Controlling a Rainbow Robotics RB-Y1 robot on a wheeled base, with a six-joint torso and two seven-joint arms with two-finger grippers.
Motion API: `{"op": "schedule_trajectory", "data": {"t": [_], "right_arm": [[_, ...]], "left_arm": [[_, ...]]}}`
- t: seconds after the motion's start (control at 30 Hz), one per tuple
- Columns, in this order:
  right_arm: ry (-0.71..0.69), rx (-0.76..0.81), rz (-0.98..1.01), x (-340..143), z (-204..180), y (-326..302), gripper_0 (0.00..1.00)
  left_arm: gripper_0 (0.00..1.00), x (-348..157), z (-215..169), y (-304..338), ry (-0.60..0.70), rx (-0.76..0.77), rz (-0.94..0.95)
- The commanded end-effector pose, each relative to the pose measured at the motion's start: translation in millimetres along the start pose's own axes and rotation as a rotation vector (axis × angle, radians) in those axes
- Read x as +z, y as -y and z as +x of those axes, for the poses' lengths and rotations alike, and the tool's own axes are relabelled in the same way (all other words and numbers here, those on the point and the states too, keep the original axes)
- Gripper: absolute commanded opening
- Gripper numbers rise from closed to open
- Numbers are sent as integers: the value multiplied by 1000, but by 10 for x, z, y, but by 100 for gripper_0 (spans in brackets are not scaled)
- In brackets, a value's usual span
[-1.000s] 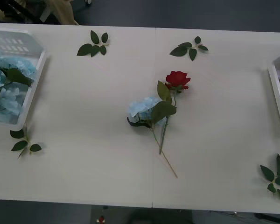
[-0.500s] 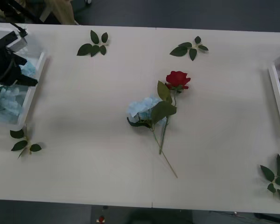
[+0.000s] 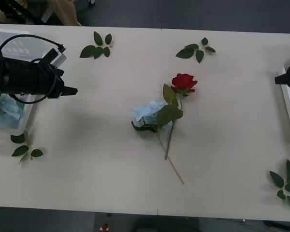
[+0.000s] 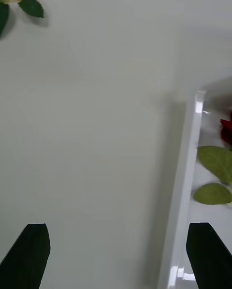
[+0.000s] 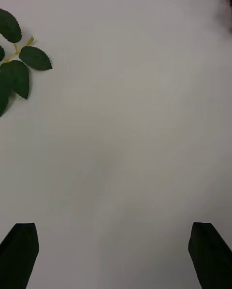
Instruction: Put the red flowers into the right box and the blue flowers into the left box
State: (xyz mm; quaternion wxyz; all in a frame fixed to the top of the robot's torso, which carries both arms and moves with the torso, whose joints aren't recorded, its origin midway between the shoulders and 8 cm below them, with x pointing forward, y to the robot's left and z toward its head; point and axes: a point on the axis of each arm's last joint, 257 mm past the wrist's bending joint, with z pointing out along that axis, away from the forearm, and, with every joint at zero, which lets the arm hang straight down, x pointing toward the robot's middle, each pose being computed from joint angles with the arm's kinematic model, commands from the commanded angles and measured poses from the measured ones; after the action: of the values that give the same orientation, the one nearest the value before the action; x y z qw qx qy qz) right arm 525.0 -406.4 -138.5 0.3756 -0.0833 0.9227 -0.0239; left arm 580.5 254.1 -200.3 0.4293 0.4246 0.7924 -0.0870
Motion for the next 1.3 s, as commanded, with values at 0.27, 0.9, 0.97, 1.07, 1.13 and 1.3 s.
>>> {"op": "schedule_trajectory", "data": {"t": [0.27, 0.9, 0.97, 1.07, 1.13, 1.3], "right_arm": [[-3, 204, -158, -209, -64, -842, 83], [-1, 460, -324, -72, -252, -1529, 83], [-1, 464, -330, -36, -276, -1570, 83], [2, 478, -347, 23, -347, -1654, 83], [-1, 484, -352, 90, -386, -1713, 83], [-4, 433, -305, 260, -405, -1807, 83]], "left_arm": [[91, 256, -383, 218, 152, -96, -3], [91, 342, -948, 1314, 460, -269, 317], [91, 265, -916, 1313, 452, -255, 331], [91, 121, -844, 1304, 433, -199, 322], [91, 16, -807, 1370, 424, -152, 316], [91, -164, -935, 1541, 475, -93, 279]]}}
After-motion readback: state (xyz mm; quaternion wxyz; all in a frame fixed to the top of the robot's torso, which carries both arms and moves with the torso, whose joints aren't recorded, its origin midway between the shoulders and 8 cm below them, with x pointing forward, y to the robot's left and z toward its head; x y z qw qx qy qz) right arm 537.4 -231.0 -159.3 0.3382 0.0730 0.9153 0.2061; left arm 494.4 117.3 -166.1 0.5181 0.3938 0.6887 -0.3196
